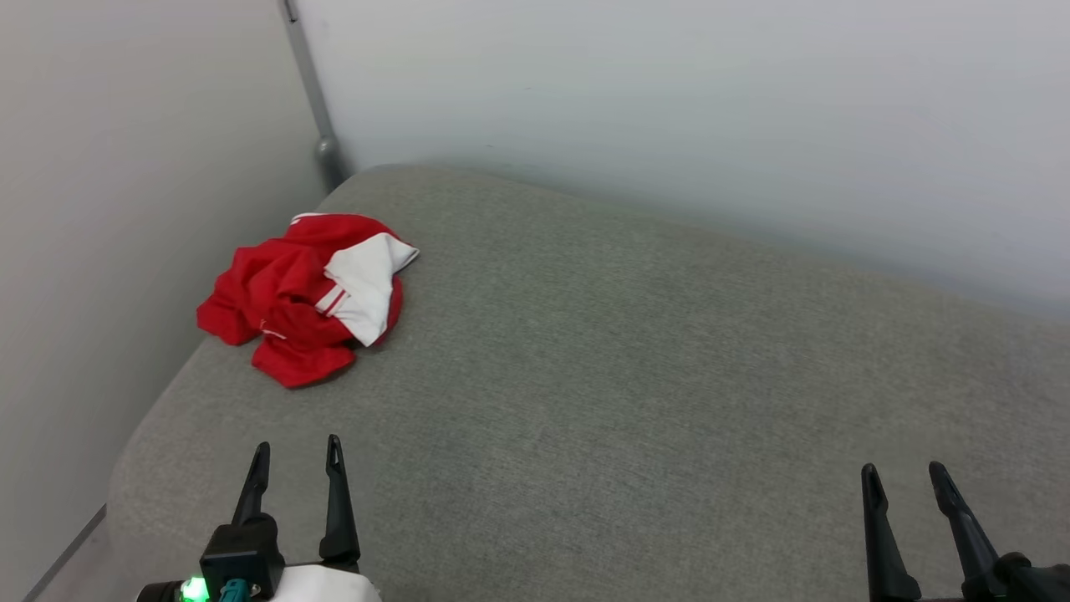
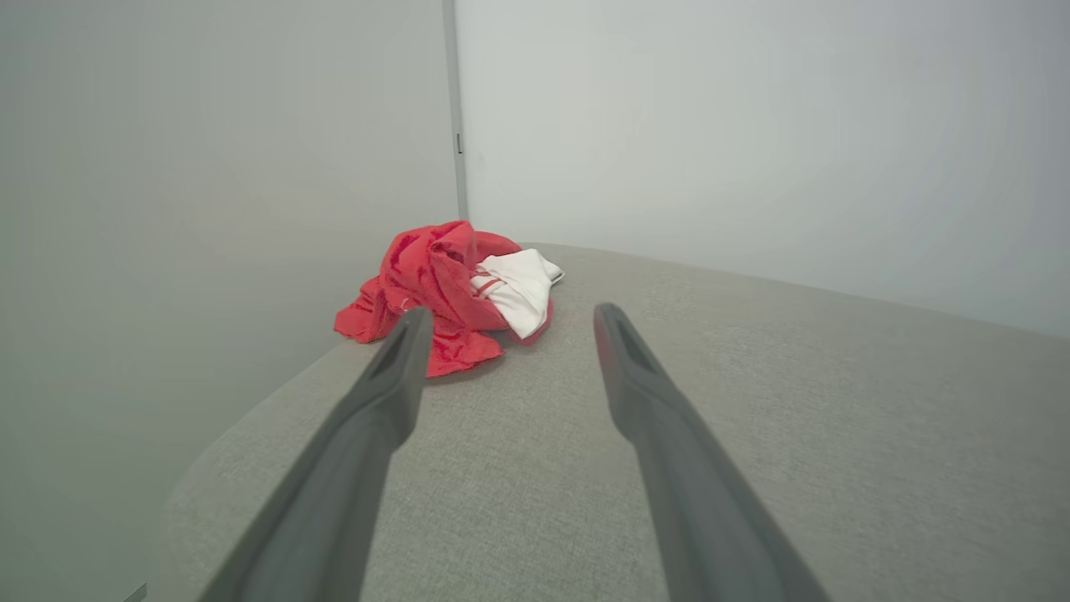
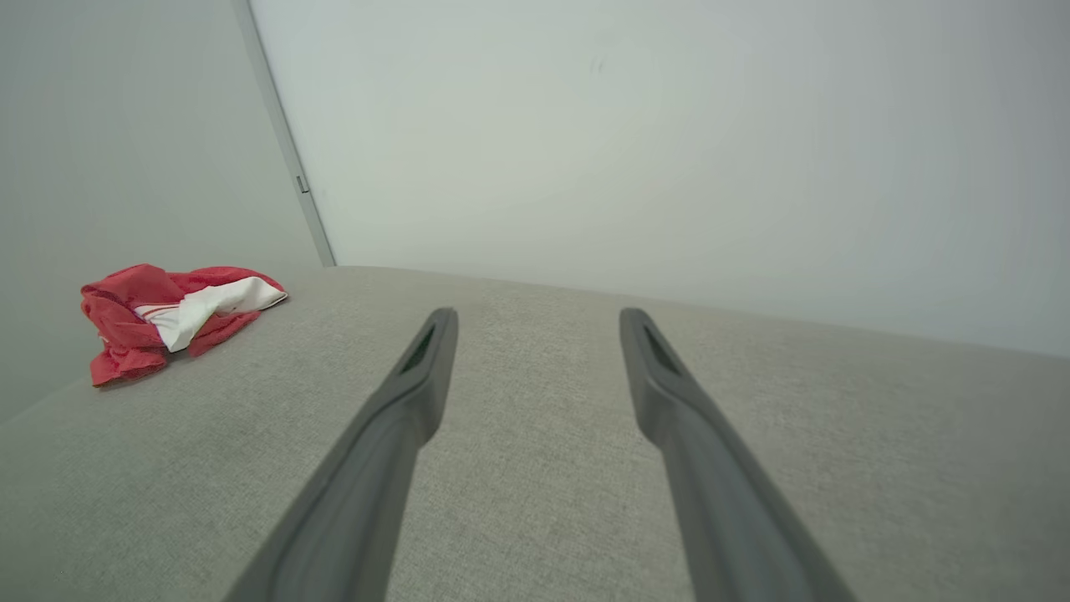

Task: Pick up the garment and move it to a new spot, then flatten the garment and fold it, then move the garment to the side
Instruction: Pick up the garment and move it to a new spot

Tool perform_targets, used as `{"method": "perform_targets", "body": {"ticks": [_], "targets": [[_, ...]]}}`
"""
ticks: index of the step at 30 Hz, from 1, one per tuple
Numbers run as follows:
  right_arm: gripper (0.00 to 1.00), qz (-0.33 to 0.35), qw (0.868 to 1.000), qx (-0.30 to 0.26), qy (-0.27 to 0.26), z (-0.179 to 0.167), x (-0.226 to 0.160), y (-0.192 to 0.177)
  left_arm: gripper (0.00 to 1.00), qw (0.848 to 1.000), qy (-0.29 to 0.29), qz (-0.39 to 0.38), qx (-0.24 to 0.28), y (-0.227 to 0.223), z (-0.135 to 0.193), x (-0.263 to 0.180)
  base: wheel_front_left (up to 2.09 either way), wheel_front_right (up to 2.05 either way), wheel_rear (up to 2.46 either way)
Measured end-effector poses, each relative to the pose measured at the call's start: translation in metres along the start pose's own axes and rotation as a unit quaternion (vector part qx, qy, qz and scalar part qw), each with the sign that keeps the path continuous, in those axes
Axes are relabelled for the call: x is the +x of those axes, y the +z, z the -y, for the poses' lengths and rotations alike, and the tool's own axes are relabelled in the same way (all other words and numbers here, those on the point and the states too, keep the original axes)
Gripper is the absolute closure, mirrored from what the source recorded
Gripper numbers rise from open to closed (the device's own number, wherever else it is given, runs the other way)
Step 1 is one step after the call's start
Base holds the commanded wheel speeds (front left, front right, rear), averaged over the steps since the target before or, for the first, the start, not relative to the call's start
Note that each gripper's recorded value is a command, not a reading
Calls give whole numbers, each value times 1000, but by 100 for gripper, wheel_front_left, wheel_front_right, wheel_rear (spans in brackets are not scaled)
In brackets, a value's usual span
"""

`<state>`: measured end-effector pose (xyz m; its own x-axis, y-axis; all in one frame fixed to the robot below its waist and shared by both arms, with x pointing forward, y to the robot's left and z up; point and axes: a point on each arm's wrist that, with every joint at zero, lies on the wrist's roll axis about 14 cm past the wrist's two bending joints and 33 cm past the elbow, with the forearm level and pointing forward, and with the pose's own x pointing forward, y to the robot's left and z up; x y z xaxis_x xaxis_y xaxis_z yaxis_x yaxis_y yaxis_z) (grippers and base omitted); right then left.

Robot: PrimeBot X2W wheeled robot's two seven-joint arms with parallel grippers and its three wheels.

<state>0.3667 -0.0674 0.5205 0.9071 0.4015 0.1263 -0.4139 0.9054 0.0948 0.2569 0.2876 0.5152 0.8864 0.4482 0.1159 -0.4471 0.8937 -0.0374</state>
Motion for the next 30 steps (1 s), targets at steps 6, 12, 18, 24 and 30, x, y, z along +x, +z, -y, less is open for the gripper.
{"method": "perform_targets", "body": {"ticks": [6,12,18,24,30], "targets": [[0,-7,999,4,43,-25,12,-5,0,999,49,1,4,2,-33,-15,0,0,0],[0,-13,997,8,73,-43,22,-11,0,996,87,-1,9,2,-53,-25,0,0,0],[0,-14,997,9,79,-47,25,-12,0,995,97,-3,12,2,-56,-26,0,0,0],[0,-13,997,8,75,-44,24,-12,0,994,104,-7,17,-1,-66,-21,0,0,0],[0,-16,998,0,67,-36,27,-16,0,994,91,34,48,30,-85,25,0,0,0]]}}
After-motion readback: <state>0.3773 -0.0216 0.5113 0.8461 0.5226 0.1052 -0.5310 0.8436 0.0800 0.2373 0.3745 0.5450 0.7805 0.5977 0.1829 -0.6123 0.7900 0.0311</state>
